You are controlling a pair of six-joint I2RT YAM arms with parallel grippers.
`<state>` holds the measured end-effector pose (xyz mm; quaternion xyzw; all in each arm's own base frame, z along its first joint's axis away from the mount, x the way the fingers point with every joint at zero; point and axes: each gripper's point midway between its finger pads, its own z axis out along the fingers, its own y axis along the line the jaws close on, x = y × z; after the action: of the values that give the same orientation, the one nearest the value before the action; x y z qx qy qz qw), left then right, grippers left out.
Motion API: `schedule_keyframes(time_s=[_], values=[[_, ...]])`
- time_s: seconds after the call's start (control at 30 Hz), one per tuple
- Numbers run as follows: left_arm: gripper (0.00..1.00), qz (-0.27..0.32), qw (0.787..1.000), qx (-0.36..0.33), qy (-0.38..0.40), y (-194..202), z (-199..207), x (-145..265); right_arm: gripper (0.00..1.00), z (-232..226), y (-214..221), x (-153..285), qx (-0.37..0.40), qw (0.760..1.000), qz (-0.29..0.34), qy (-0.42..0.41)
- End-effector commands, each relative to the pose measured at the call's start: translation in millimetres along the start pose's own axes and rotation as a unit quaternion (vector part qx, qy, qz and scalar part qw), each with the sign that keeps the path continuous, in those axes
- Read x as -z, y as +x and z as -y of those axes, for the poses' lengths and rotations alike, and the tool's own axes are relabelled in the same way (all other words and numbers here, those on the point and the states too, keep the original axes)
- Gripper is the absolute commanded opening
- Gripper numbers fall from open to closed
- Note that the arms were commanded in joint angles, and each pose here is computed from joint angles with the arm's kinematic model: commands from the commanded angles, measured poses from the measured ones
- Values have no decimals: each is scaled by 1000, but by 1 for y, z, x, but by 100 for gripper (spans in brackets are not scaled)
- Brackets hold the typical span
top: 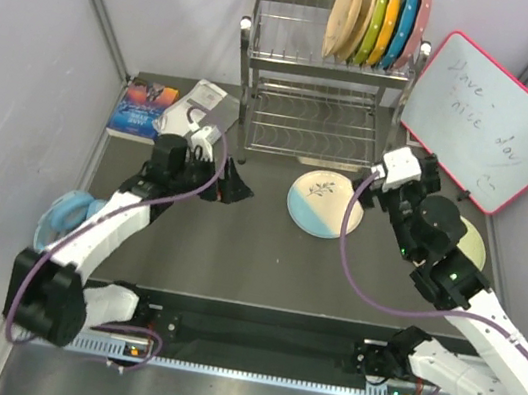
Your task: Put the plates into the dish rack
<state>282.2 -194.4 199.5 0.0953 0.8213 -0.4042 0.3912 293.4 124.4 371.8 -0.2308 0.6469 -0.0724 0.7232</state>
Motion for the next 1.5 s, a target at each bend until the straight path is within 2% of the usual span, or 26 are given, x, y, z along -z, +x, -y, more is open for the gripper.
schedule_keyframes(time_s=[0.0, 0.1, 0.13, 0.2, 0.23, 0.3, 0.33, 0.43, 0.57, 0.7, 0.83, 0.93, 1.27, 1.47], values=[[99, 7, 997, 70, -13, -24, -8, -46, 100, -36, 56, 17, -34, 993, -78, -86], [99, -25, 996, 79, -35, -10, -13, -82, 100, -41, 85, 18, -38, 986, -123, -105], [99, -51, 994, 85, -42, 8, -13, -98, 100, -53, 98, 17, -40, 979, -140, -139], [99, -56, 992, 95, -56, 11, -13, -116, 100, -45, 121, 12, -59, 972, -174, -144], [99, -76, 991, 95, -63, 26, -14, -130, 100, -60, 136, 11, -75, 958, -202, -188], [99, -80, 989, 97, -74, 27, -13, -143, 100, -44, 153, 3, -112, 949, -233, -179], [98, -95, 987, 102, -77, 38, -14, -150, 100, -42, 170, -2, -138, 938, -258, -188], [97, -103, 984, 119, -86, 48, -19, -159, 100, -41, 190, -13, -192, 918, -279, -203], [97, -99, 983, 127, -86, 52, -22, -167, 98, -58, 206, -25, -236, 898, -289, -236], [95, -105, 981, 138, -92, 62, -31, -176, 92, -78, 233, -43, -299, 863, -313, -262], [95, -106, 979, 146, -90, 67, -37, -186, 91, -77, 251, -67, -341, 853, -309, -247], [94, -107, 978, 152, -95, 72, -45, -195, 91, -83, 266, -80, -386, 829, -326, -239], [89, -112, 978, 151, -85, 82, -50, -220, 85, -113, 302, -92, -431, 778, -364, -276], [81, -132, 978, 145, -72, 96, -44, -227, 81, -143, 308, -72, -425, 746, -392, -331]])
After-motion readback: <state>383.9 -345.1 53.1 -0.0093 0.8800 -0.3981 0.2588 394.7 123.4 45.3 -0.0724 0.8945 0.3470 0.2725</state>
